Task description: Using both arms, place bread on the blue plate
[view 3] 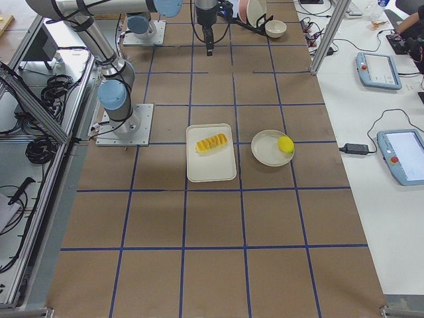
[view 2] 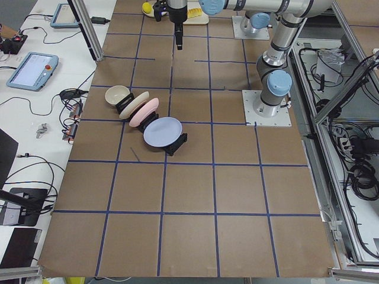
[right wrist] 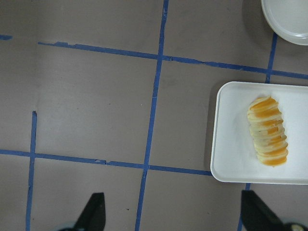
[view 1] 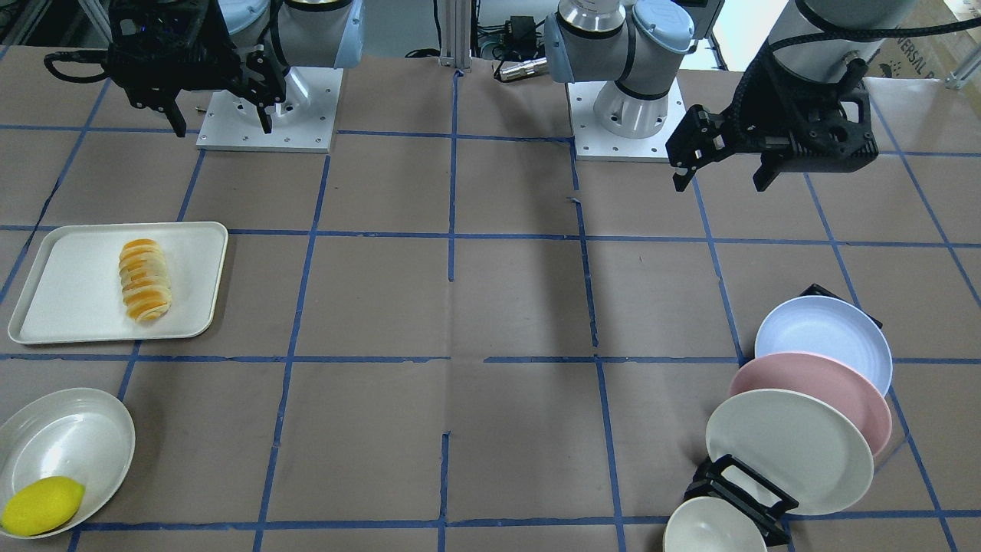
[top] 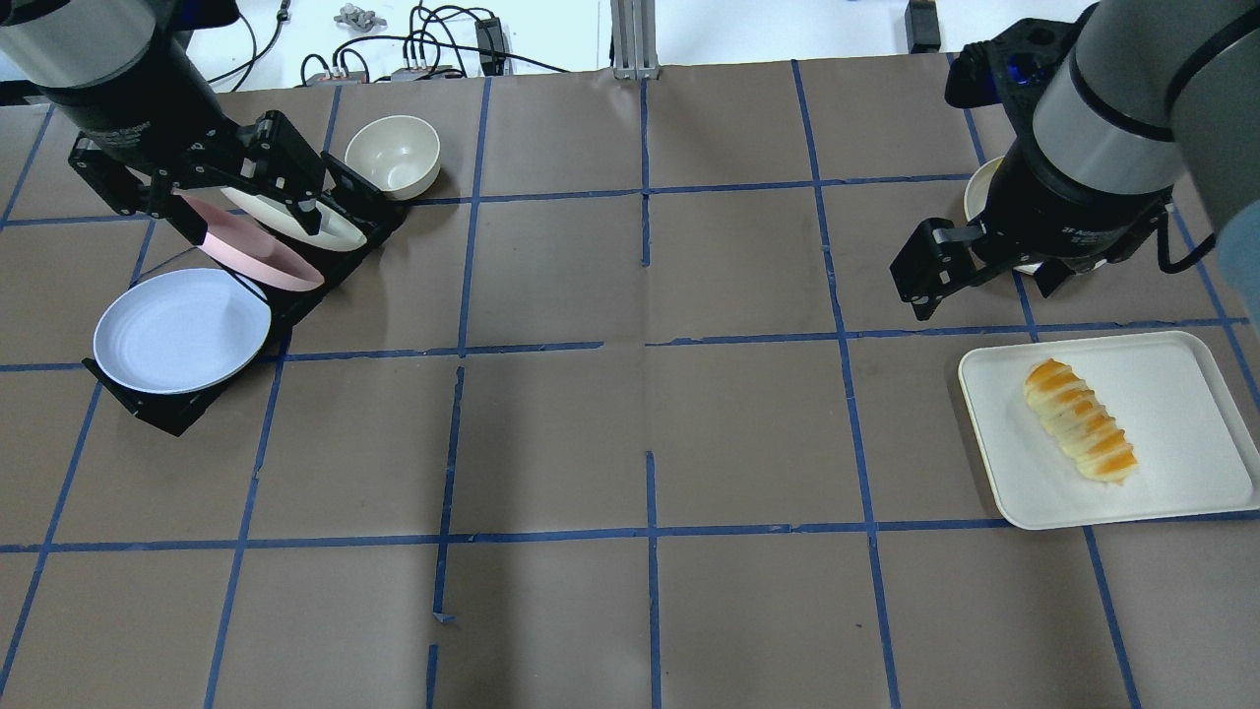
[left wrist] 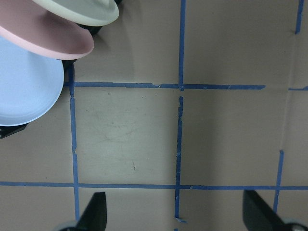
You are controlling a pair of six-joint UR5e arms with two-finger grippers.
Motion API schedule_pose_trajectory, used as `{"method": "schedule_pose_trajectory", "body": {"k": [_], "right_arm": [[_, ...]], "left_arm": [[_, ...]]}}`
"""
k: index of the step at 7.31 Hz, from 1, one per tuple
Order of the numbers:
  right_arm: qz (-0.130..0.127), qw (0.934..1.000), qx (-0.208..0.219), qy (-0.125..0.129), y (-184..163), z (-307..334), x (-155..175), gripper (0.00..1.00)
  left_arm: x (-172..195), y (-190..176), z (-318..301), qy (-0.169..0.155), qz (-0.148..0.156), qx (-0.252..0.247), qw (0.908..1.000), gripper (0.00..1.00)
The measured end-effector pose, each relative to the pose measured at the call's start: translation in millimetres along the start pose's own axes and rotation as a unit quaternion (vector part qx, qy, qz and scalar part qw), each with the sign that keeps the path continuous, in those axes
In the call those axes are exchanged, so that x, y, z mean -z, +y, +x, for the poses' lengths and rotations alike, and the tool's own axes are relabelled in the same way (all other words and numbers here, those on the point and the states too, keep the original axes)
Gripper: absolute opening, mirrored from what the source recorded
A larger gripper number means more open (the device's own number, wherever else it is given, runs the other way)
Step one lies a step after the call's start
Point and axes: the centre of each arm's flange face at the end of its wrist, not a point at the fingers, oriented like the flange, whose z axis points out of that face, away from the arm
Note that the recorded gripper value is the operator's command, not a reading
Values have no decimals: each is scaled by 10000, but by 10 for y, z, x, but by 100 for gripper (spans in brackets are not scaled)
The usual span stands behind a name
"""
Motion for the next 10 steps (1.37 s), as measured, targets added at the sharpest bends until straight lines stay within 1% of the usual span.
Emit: {"method": "schedule_pose_trajectory", "body": {"k": [1,2,3,4,5,6,7,8,9,10], "right_arm": [[-6,10000,21,7,-2,2,-5,100],[-25,9999,122,21,-7,5,-20,97],[-68,9992,389,100,-15,40,-60,95],[-105,9965,760,317,-25,131,-138,94],[-142,9924,1078,575,-29,243,-262,92],[-207,9900,1208,699,-19,372,-430,89],[-277,9893,1242,720,-3,567,-644,89],[-309,9898,1221,664,48,860,-974,89],[-271,9916,1157,511,170,1154,-1402,89],[-164,9938,1044,344,323,1384,-1789,89]], "left_arm": [[-1,-6,-19,10,-1,16,10000,100],[6,-21,-58,11,6,9,10000,100],[20,-47,-194,0,14,-46,10000,100],[26,-84,-463,8,16,-31,10000,100],[31,-121,-848,37,18,164,9999,100],[37,-132,-1207,49,15,408,9992,100],[-1,-155,-1519,55,-21,633,9980,100],[-98,-241,-1815,70,-62,842,9964,100],[-257,-397,-2143,103,-132,1055,9943,100],[-426,-543,-2511,162,-231,1225,9921,100]]}}
